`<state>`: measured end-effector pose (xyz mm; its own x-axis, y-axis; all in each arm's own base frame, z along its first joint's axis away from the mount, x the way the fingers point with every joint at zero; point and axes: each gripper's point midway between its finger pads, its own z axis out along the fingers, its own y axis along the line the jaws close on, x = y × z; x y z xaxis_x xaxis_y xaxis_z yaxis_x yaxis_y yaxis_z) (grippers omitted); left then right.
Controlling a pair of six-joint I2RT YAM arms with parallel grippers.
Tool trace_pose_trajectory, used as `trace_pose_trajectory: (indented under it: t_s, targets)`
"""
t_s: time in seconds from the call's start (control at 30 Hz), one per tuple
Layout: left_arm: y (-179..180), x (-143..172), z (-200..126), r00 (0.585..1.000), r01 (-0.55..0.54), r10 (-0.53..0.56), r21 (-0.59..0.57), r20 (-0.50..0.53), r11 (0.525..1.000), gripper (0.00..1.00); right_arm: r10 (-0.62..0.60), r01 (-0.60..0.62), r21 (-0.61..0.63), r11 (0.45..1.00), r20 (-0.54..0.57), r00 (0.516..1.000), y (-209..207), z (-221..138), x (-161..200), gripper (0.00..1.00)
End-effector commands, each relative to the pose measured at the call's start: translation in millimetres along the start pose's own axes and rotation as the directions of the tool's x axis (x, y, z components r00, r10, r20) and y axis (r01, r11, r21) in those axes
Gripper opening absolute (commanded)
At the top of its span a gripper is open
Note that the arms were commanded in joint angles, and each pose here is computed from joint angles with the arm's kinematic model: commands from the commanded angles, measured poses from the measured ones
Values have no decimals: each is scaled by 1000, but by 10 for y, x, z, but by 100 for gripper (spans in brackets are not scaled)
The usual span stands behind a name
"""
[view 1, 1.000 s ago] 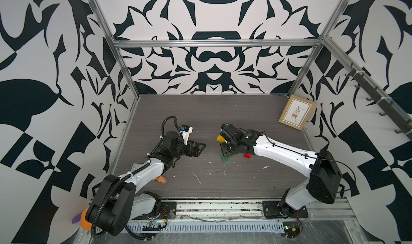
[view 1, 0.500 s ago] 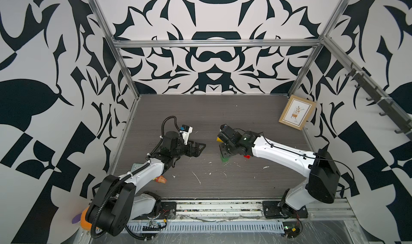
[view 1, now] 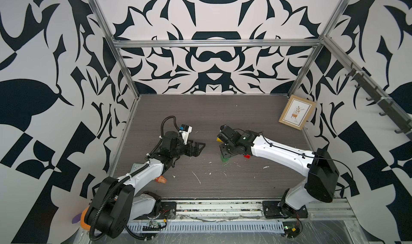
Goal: Assemble an ice cream with lego
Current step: Assemble the lego brick with the lego brick, then adjust the lego brick at the center of the board.
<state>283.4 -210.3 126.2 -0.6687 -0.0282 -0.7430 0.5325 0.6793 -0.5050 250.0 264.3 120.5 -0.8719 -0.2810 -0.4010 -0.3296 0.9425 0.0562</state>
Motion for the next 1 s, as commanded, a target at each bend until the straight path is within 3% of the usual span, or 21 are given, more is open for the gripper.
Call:
trace_pose_trajectory:
  t_s: [0.0,0.27,0.47,0.63,0.97]
  targets:
    - [-9,-3,-14,1000,-16,16,-2,3,1000,99,-12,11,41,999,24,1000,-63,-82,-46,53]
    - [0,-16,-36,1000,-20,20,-13,14,1000,99,-20,29,-50,998,169,985,33,-452,-363,59]
    - [30,-32,-85,999,-25,26,-43,31,999,99,-40,63,-101,993,215,976,-382,-615,-729,64]
    - [64,-46,-110,999,-30,33,-70,40,997,99,-68,87,-140,986,132,989,-689,-164,-870,68]
    - [101,-53,-126,998,-31,36,-95,43,995,99,-223,222,-320,921,35,974,-422,671,-937,65]
